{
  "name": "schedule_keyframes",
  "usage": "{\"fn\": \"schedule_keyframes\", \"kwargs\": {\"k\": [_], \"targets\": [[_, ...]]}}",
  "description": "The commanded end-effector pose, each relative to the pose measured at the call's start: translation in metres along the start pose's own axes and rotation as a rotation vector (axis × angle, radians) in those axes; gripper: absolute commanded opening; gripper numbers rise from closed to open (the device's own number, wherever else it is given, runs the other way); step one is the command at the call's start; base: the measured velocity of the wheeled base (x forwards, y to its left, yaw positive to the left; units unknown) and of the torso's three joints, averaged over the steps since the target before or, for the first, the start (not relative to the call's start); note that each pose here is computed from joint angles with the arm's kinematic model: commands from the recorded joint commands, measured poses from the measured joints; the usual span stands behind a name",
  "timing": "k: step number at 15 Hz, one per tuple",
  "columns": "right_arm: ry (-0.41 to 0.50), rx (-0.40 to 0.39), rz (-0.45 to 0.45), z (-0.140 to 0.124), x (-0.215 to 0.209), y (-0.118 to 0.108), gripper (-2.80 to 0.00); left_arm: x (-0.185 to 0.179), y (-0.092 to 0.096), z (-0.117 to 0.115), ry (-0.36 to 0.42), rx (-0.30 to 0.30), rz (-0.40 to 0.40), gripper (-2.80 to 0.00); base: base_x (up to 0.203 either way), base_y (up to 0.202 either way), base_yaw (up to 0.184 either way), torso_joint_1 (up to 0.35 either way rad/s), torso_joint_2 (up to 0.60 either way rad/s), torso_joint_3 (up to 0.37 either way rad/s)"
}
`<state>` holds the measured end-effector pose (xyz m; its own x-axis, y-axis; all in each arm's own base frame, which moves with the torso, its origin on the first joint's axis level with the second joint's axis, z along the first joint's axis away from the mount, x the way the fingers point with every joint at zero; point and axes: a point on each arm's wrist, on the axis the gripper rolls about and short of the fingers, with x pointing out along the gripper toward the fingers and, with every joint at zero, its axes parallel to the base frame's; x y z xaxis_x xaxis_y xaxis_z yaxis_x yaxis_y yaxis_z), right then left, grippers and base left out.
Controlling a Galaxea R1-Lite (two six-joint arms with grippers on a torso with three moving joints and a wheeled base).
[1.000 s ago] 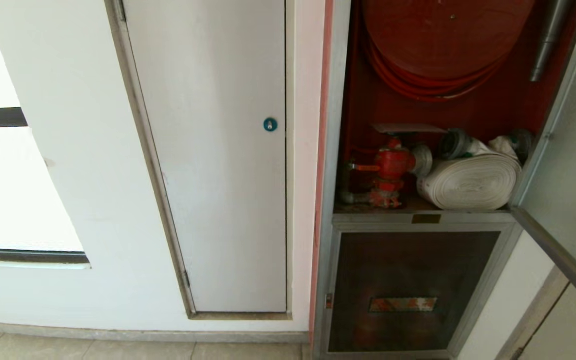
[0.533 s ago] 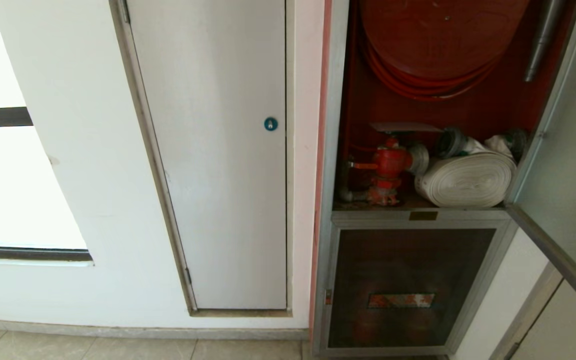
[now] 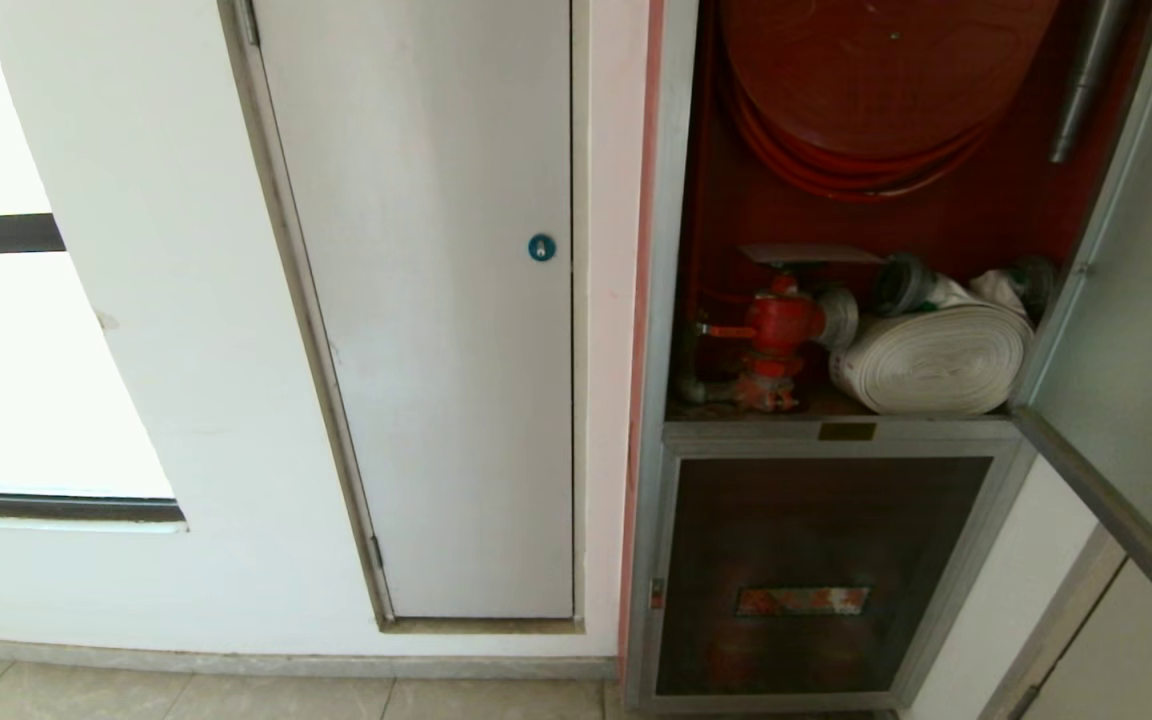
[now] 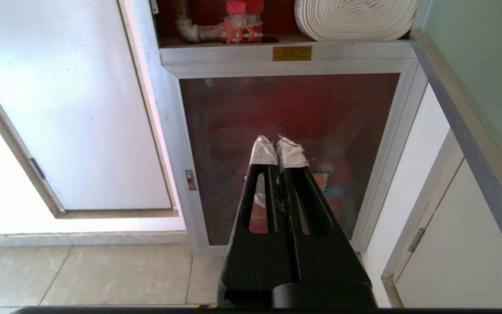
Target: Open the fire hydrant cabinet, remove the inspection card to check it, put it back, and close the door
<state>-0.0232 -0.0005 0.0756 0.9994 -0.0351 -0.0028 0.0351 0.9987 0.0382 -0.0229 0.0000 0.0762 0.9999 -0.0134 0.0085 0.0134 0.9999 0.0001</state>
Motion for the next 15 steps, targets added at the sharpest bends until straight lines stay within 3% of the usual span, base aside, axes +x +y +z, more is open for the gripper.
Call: {"fn": "schedule_keyframes", "kwargs": {"k": [1, 10, 15], "targets": [[0.002, -0.003, 0.000, 0.000, 0.000, 0.000, -2.80, 0.000, 0.000, 0.000, 0.001, 0.000, 0.000, -2.80, 0.000, 0.000, 0.000, 0.000, 0.00, 0.000], [-0.008, -0.013, 0.002, 0.002, -0.001, 0.000, -2.80, 0.000, 0.000, 0.000, 0.001, 0.000, 0.000, -2.80, 0.000, 0.000, 0.000, 0.000, 0.00, 0.000], [-0.121, -0.031, 0.026, 0.057, -0.012, 0.002, -2.80, 0.000, 0.000, 0.000, 0.001, 0.000, 0.000, -2.80, 0.000, 0.000, 0.000, 0.000, 0.00, 0.000]]}}
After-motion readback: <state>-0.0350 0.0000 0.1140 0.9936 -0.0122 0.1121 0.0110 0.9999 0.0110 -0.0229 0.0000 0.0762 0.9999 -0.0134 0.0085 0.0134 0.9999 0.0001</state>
